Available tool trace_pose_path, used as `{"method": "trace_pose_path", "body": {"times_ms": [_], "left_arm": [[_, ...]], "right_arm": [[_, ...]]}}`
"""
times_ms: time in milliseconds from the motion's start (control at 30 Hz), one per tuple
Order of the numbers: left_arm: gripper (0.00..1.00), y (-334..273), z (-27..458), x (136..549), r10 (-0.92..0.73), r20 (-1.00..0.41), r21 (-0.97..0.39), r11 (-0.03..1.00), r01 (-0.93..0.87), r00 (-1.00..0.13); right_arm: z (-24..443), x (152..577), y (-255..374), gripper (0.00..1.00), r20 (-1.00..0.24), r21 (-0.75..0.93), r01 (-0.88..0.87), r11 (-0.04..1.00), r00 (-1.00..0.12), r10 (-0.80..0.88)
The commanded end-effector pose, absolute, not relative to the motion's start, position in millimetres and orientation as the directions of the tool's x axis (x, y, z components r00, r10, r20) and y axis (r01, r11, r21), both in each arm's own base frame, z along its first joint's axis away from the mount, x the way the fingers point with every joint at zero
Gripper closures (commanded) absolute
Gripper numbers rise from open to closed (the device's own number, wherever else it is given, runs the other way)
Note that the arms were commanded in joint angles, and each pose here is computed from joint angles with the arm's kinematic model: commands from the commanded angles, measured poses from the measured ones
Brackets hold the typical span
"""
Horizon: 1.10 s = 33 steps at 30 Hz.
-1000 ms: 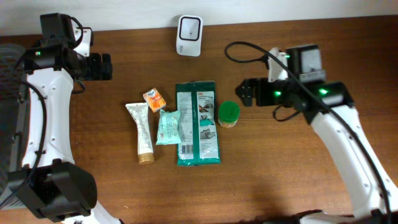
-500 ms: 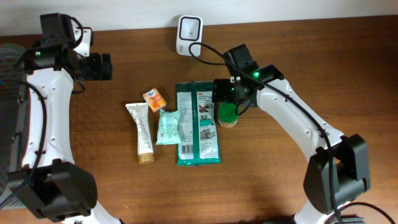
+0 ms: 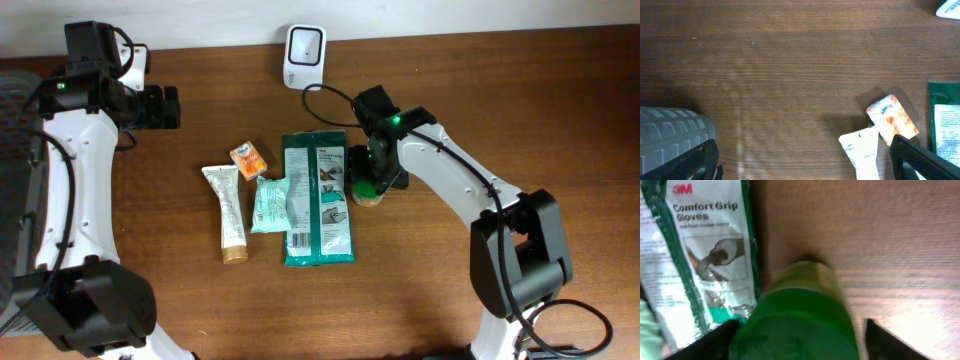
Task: Scan the item barcode
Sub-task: 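Reach the right gripper to the green-lidded jar and grasp it, then lift the jar with the right gripper and hold it under the scanner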
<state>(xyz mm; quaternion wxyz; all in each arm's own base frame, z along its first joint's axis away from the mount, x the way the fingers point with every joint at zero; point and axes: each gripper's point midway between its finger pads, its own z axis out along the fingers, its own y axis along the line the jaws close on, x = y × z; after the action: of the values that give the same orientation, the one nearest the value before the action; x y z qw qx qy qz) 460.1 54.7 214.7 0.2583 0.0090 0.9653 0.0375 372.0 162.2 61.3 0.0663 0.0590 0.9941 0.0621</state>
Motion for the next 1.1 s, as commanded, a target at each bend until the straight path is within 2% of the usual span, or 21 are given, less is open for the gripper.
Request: {"method": "trace_pose_path", "body": {"times_ms": [0,67,133,233,267,367,500,567,633,667,700,733,800,867,967,1067], "left_arm": [[0.01,55.9,222.5,460.9,0.048,-0.516,0.078,0.997,0.009,-0.855],[0.01,55.9,222.5,460.9,0.048,-0.516,0.078,0.997,0.009,-0.855],[0.01,55.9,222.5,460.9,0.048,-0.516,0.078,0.997,0.009,-0.855],[0.01,55.9,222.5,460.9,0.048,-0.516,0.078,0.997,0.009,-0.855],[0.01,55.9,222.5,460.9,0.048,-0.516,0.078,0.997,0.009,-0.855],[0.01,55.9,222.5,460.9,0.048,-0.516,0.078,0.997,0.009,-0.855],[0.01,55.9,222.5,461.0,0.048,-0.516,0.078,0.997,0.009,-0.855],[0.01,55.7,222.5,460.9,0.048,-0.516,0.078,0.997,0.010,-0.855],[0.01,55.9,222.5,460.9,0.048,-0.516,0.078,0.997,0.009,-0.855],[0.01,55.9,222.5,460.9,0.048,-0.516,0.078,0.997,0.009,-0.855],[0.01,55.9,222.5,460.9,0.048,-0.516,0.078,0.997,0.009,-0.855],[0.01,55.9,222.5,460.9,0.048,-0.516,0.078,0.997,0.009,-0.855],[0.01,55.9,222.5,460.9,0.048,-0.516,0.078,0.997,0.009,-0.855],[0.01,55.9,222.5,460.9,0.048,-0.516,0.078,0.997,0.009,-0.855],[0.01,55.9,222.5,460.9,0.048,-0.516,0.078,0.997,0.009,-0.855],[0.01,55.9,222.5,460.9,0.048,-0.516,0.078,0.997,0.009,-0.855]], "right_arm": [[56.3,359.1,160.7,0.39,-0.082,0.111,0.026,0.993,-0.996,0.035],[64.7,358.5,157.1,0.49,-0.084,0.098,-0.075,0.992,-0.994,-0.067],[75.0,363.0,154.3,0.51,-0.101,0.088,-0.180,0.980,-0.980,-0.171],[90.7,381.1,150.2,0.50,-0.177,0.047,-0.448,0.893,-0.883,-0.434],[90.7,382.6,149.9,0.50,-0.187,0.011,-0.607,0.795,-0.782,-0.594],[89.3,381.1,149.7,0.50,-0.177,-0.047,-0.827,0.561,-0.546,-0.819],[80.2,372.5,146.7,0.51,-0.133,-0.064,-0.952,0.300,-0.289,-0.948],[70.1,363.5,143.4,0.51,-0.109,-0.044,-0.972,0.231,-0.225,-0.968],[69.8,361.4,147.0,0.50,-0.127,-0.028,-0.972,0.233,-0.228,-0.965],[70.3,360.1,151.3,0.41,-0.150,-0.011,-0.967,0.256,-0.251,-0.956],[71.1,359.7,156.7,0.27,-0.178,0.013,-0.949,0.316,-0.313,-0.933],[72.0,361.1,160.5,0.02,-0.196,0.035,-0.916,0.401,-0.399,-0.896],[72.8,367.5,162.5,0.02,-0.201,0.076,-0.762,0.643,-0.643,-0.739],[73.0,367.1,163.6,0.02,-0.195,0.102,-0.692,0.714,-0.718,-0.668],[74.4,366.1,170.4,0.02,-0.214,0.140,-0.682,0.718,-0.728,-0.651],[67.1,372.0,165.0,0.01,-0.218,0.092,-0.689,0.719,-0.718,-0.661]]}}
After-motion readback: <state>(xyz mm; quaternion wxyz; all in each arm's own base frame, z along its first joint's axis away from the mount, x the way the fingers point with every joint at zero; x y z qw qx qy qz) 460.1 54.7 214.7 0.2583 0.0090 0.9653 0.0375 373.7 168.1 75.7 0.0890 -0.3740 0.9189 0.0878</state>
